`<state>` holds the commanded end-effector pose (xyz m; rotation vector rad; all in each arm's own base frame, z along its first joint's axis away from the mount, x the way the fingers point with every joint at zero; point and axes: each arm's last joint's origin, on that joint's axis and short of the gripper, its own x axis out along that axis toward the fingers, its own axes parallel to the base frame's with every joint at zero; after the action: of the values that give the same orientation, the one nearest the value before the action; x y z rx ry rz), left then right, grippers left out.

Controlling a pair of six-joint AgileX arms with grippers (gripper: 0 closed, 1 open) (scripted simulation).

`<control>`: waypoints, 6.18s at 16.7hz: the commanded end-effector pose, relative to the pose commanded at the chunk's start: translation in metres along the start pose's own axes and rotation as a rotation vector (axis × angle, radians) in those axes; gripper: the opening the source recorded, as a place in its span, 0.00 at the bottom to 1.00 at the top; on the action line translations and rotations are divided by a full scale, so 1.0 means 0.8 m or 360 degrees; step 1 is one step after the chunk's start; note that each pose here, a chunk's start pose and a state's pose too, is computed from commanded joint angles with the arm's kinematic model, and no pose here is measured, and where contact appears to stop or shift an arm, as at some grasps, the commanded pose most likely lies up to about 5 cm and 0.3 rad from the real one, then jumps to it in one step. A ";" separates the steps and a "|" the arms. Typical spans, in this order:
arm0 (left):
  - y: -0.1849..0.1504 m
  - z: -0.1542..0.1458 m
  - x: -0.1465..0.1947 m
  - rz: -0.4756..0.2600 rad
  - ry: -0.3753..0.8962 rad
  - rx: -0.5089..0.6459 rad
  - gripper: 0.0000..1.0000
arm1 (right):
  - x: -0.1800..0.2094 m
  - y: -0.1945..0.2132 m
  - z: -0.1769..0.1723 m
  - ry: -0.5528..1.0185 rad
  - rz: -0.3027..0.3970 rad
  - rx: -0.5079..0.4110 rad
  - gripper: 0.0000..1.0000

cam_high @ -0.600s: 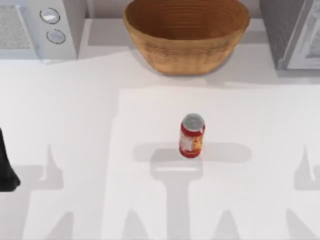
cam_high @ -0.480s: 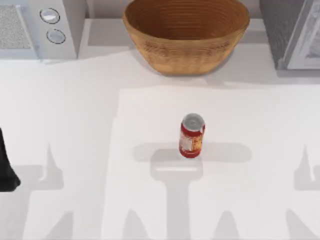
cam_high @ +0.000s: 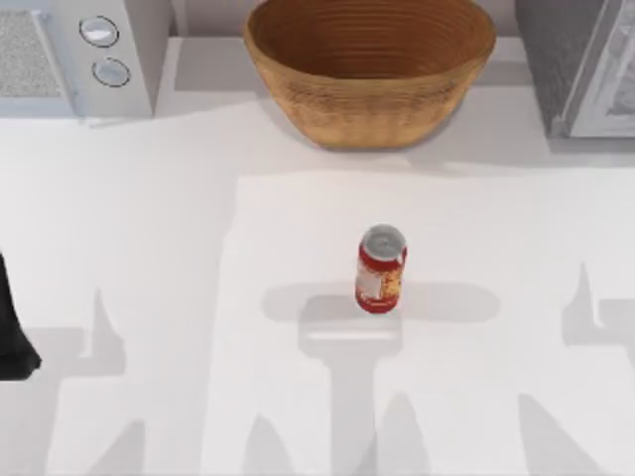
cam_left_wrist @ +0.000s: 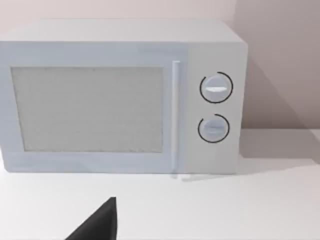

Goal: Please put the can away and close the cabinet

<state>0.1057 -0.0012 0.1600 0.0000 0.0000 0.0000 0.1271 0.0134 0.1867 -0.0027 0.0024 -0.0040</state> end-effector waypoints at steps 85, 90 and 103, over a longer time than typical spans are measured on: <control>0.000 0.000 0.000 0.0000 0.0000 0.0000 1.00 | 0.132 0.330 -0.030 -0.0017 -0.0012 0.0016 0.00; 0.000 0.000 0.000 0.0000 0.0000 0.0000 1.00 | 0.139 0.288 0.000 -0.0016 -0.0011 0.0012 0.00; 0.000 0.000 0.000 0.0000 0.0000 0.0000 1.00 | 0.043 0.040 0.052 -0.0004 -0.0008 -0.0003 0.00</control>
<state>0.1057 -0.0012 0.1600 0.0000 0.0000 0.0000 0.1617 0.0452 0.2278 -0.0044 -0.0004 -0.0091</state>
